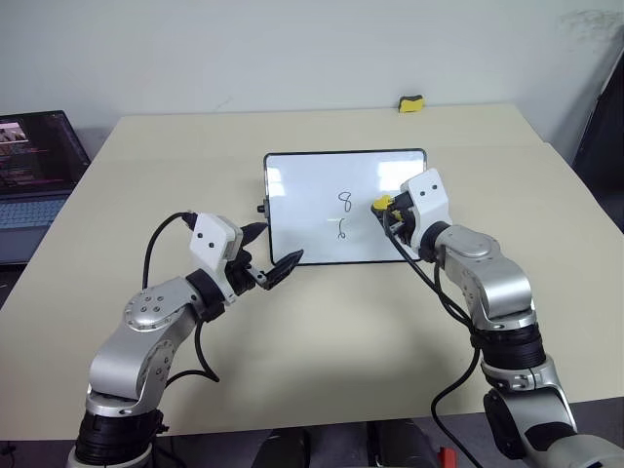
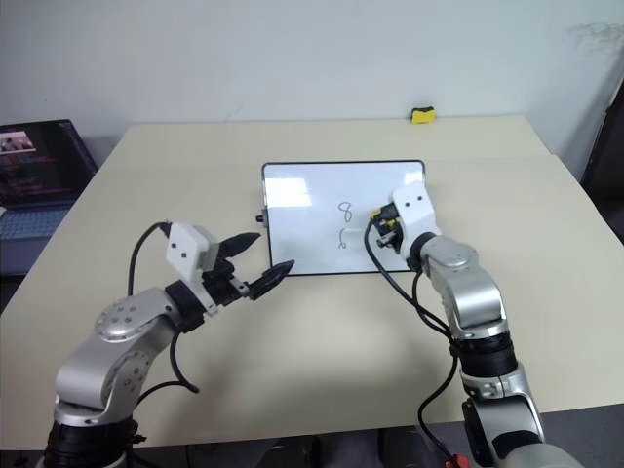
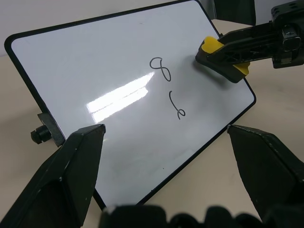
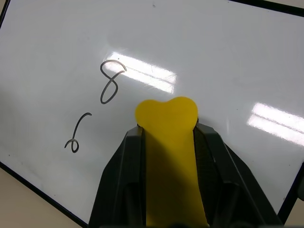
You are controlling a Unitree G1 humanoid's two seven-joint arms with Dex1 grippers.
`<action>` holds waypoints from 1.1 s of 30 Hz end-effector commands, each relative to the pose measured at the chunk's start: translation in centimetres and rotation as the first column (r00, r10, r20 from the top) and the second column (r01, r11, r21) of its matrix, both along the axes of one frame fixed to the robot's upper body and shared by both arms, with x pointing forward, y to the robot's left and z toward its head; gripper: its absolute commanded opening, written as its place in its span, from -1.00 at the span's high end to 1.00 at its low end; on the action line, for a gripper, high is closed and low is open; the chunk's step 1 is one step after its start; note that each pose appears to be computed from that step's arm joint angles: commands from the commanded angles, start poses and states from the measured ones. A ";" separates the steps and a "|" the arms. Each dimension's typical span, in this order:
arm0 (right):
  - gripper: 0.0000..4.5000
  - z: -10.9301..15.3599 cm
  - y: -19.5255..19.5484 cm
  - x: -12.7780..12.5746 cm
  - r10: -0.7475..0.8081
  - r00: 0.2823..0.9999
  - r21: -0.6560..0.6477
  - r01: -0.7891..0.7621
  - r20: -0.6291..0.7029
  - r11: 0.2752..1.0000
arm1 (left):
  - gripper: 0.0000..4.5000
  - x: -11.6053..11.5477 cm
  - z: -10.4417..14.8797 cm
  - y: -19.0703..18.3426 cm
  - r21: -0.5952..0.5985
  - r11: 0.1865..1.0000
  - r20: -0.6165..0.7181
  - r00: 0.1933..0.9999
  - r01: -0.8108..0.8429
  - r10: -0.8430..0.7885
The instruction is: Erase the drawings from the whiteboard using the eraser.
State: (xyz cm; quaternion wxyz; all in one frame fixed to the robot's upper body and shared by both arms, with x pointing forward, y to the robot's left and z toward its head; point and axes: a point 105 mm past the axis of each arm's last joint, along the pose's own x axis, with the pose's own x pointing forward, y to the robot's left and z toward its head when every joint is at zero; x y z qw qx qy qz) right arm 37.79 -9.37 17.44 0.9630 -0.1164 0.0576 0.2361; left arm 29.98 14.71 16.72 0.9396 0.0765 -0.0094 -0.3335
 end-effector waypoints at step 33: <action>0.51 2.9 6.9 5.4 0.164 0.945 -0.139 -0.129 0.282 0.982 | -1.00 0.3 0.8 0.1 0.030 0.999 0.077 0.996 -0.042 0.039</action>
